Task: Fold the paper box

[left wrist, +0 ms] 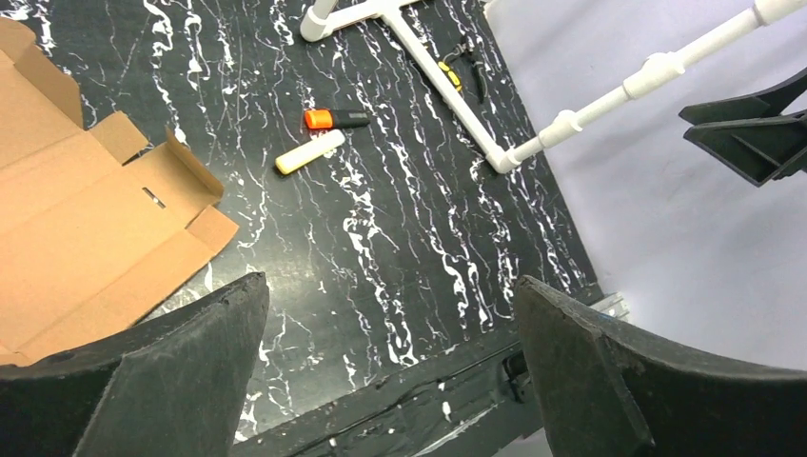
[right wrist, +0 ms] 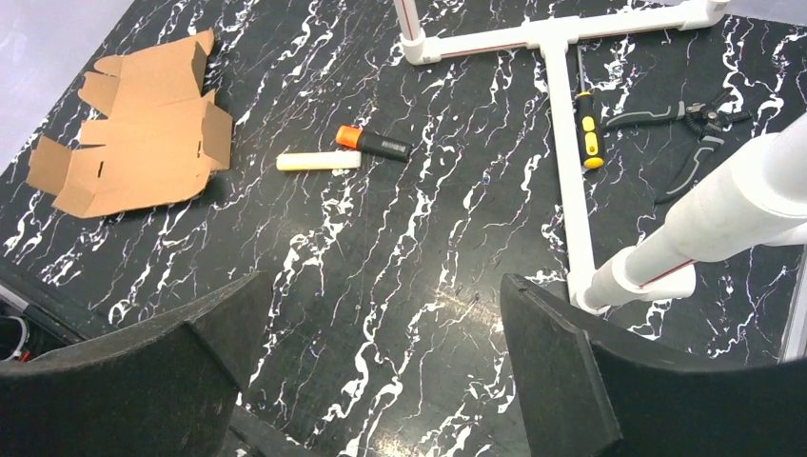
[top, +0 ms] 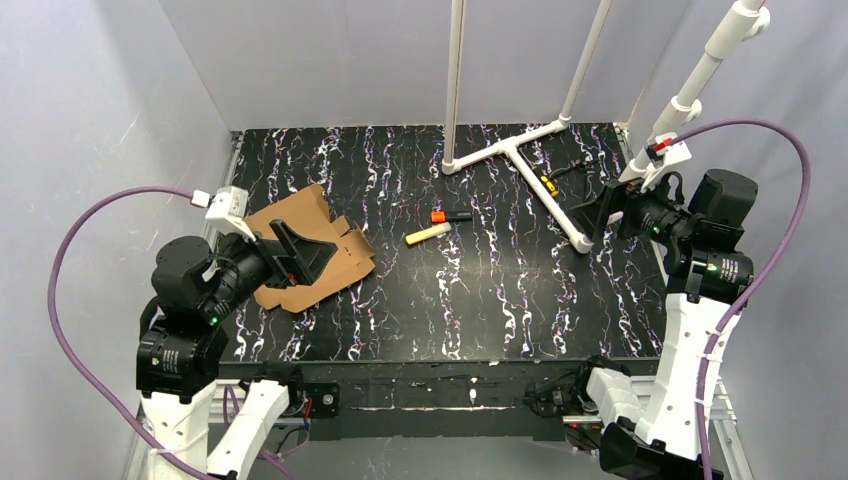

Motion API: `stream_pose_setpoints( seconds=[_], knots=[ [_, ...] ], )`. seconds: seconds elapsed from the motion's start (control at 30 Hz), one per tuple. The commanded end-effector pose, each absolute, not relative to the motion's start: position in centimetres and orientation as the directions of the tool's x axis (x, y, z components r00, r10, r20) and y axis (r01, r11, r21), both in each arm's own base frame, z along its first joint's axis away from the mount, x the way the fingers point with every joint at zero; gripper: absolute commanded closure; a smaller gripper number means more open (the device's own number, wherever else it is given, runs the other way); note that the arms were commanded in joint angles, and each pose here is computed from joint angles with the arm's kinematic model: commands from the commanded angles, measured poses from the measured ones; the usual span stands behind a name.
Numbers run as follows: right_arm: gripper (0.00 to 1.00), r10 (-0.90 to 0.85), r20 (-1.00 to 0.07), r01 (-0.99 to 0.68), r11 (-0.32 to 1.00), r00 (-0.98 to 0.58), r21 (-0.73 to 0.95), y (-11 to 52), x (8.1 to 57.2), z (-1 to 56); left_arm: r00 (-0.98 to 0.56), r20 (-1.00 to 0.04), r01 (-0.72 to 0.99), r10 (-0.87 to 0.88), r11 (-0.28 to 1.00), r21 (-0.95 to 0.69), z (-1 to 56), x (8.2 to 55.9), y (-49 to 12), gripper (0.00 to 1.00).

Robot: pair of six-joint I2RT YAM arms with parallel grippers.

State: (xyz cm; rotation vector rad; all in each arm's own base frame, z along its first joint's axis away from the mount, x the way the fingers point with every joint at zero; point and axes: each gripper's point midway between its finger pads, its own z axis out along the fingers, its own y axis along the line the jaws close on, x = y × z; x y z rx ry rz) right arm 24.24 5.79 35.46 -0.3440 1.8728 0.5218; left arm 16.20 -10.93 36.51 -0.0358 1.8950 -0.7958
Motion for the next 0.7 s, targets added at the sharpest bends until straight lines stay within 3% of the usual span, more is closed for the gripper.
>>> stream_pose_setpoints(
  seconds=[0.0,0.13,0.47,0.67],
  knots=[
    [0.02,0.010,-0.950,-0.496,0.851,-0.313,0.172,5.9,24.3,36.1,-0.448,-0.847,0.340,-0.287,0.821,-0.458,35.9,16.6,-10.4,0.01],
    [0.02,-0.012,-0.951,-0.520,0.839,-0.310,0.159,6.1,24.3,35.7,-0.466,-0.838,0.360,-0.283,0.805,-0.472,35.6,16.6,-11.0,0.01],
    [0.02,-0.186,-0.958,-0.796,0.603,-0.217,0.063,9.3,21.0,32.0,-0.565,-0.781,0.373,-0.266,0.762,-0.529,32.1,16.8,-12.5,0.01],
    [0.02,-0.267,-0.940,-0.840,0.541,-0.214,0.038,9.7,21.5,27.8,-0.725,-0.660,0.230,-0.194,0.836,-0.499,25.9,18.2,-11.6,0.01]
  ],
)
